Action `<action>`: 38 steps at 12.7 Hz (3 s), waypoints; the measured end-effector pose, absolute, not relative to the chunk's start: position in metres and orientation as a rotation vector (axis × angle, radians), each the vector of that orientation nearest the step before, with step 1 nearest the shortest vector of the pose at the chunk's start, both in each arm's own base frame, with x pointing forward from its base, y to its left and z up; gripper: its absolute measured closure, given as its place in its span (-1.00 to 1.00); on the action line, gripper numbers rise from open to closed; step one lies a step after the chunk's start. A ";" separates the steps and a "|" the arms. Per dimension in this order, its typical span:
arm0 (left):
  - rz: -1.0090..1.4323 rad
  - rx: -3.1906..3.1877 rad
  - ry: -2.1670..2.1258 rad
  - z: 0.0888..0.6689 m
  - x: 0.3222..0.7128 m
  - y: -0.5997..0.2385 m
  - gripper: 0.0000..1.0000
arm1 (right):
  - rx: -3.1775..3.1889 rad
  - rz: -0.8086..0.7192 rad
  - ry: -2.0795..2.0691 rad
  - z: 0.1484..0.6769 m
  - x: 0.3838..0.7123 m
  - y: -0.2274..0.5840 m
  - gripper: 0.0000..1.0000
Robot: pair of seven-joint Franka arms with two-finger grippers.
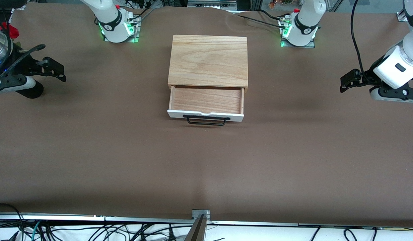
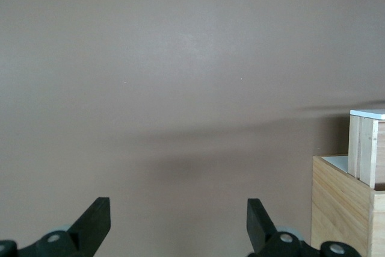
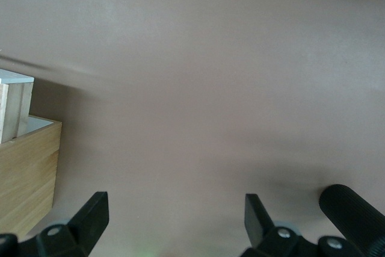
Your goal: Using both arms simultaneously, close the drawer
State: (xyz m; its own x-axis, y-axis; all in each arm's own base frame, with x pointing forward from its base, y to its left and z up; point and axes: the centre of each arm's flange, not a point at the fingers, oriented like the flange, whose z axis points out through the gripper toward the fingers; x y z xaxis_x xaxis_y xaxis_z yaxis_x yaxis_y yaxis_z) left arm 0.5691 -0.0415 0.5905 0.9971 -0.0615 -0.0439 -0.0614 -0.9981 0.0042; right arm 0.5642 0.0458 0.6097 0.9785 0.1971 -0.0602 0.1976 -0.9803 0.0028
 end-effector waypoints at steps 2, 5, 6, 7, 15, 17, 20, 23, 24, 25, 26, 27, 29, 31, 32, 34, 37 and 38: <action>-0.069 3.136 -0.097 0.591 0.569 -0.042 -1.00 | 3.117 -0.090 0.311 0.611 0.564 0.046 -1.00; -0.068 3.136 -0.098 0.591 0.569 -0.042 -1.00 | 3.118 -0.082 0.310 0.613 0.564 0.046 -1.00; -0.068 3.136 -0.098 0.591 0.569 -0.042 -1.00 | 3.118 -0.082 0.310 0.613 0.564 0.046 -1.00; -0.068 3.136 -0.098 0.591 0.569 -0.042 -1.00 | 3.118 -0.082 0.310 0.613 0.564 0.046 -1.00; -0.069 3.136 -0.098 0.591 0.569 -0.042 -1.00 | 3.118 -0.079 0.310 0.614 0.565 0.046 -1.00; -0.069 3.136 -0.099 0.591 0.569 -0.042 -1.00 | 3.118 -0.078 0.311 0.614 0.565 0.046 -1.00; -0.069 3.136 -0.101 0.591 0.569 -0.043 -1.00 | 3.118 -0.078 0.311 0.614 0.565 0.046 -1.00; -0.068 3.136 -0.102 0.592 0.569 -0.043 -1.00 | 3.118 -0.078 0.311 0.614 0.565 0.046 -1.00; -0.068 3.136 -0.102 0.592 0.569 -0.043 -1.00 | 3.118 -0.078 0.311 0.614 0.565 0.046 -1.00; -0.067 3.136 -0.102 0.592 0.569 -0.043 -1.00 | 3.118 -0.078 0.310 0.614 0.565 0.046 -1.00; -0.067 3.136 -0.102 0.592 0.569 -0.043 -1.00 | 3.118 -0.078 0.311 0.614 0.565 0.046 -1.00; -0.066 3.136 -0.102 0.592 0.569 -0.043 -1.00 | 3.118 -0.078 0.311 0.614 0.565 0.046 -1.00; -0.066 3.136 -0.102 0.592 0.569 -0.043 -1.00 | 3.119 -0.078 0.315 0.614 0.564 0.048 -1.00; -0.066 3.136 -0.102 0.592 0.569 -0.043 -1.00 | 3.119 -0.078 0.319 0.614 0.564 0.049 -1.00; -0.065 3.136 -0.102 0.592 0.569 -0.043 -1.00 | 3.118 -0.078 0.320 0.614 0.564 0.049 -1.00; -0.065 3.136 -0.102 0.592 0.569 -0.043 -1.00 | 3.118 -0.078 0.324 0.614 0.564 0.051 -1.00; -0.065 3.136 -0.102 0.592 0.569 -0.043 -1.00 | 3.122 -0.078 0.326 0.614 0.564 0.052 -1.00; -0.065 3.136 -0.102 0.592 0.569 -0.043 -1.00 | 3.126 -0.078 0.325 0.614 0.564 0.052 -1.00</action>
